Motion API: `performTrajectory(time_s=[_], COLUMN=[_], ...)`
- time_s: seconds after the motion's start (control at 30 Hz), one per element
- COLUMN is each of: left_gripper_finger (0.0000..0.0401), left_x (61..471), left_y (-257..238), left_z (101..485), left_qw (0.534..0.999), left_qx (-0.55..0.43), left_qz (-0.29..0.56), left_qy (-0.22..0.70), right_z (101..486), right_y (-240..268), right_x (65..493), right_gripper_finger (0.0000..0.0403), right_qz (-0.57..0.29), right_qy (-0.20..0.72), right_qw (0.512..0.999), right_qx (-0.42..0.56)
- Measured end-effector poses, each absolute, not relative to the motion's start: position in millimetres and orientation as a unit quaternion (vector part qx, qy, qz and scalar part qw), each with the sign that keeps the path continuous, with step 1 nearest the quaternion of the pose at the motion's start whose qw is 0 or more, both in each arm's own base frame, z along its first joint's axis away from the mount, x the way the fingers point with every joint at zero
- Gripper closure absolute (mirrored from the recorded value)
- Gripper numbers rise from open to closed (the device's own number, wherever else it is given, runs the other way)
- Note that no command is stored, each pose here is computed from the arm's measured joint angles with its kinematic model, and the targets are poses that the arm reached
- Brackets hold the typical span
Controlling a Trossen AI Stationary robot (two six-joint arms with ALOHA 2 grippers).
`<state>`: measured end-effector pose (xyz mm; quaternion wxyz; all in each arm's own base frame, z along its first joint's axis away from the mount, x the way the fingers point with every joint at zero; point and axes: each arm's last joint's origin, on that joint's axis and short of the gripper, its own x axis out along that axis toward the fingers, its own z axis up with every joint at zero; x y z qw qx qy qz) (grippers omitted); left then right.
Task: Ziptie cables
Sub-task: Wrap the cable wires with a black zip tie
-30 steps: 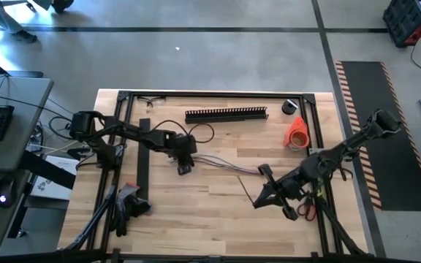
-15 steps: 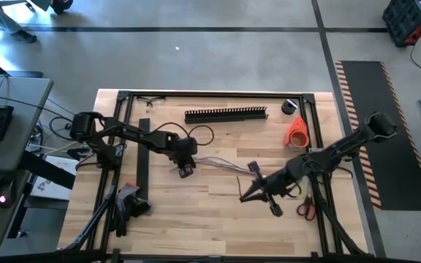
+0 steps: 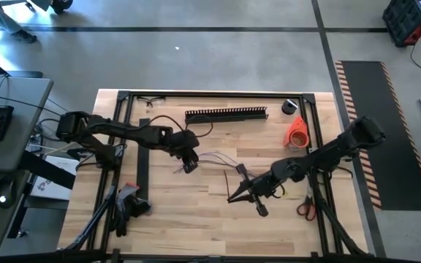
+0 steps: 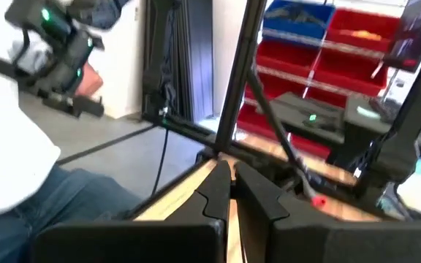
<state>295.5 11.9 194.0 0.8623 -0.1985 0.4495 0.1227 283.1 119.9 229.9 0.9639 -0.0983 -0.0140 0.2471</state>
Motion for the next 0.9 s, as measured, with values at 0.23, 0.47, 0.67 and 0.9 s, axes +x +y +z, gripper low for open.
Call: performTrajectory(time_s=[0.23,0.47,0.67,0.9], left_gripper_finger=[0.0401,0.0401,0.0401,0.0357], left_x=[295,295,287,268], left_y=[1,-6,3,15], left_z=[195,195,180,151], left_qw=[0.863,0.866,0.858,0.836], left_qx=[-0.196,-0.181,-0.174,-0.207], left_qz=[0.119,0.125,0.159,0.170], left_qy=[0.450,0.449,0.456,0.479], right_z=[207,186,178,176], right_y=[107,80,75,75], right_x=[284,261,257,257], right_gripper_finger=[0.0403,0.0403,0.0403,0.0403], right_qz=[0.193,0.141,0.110,0.110], right_qy=[0.006,-0.038,-0.020,-0.014], right_qw=[0.977,0.989,0.994,0.993], right_qx=[-0.091,-0.021,-0.021,-0.030])
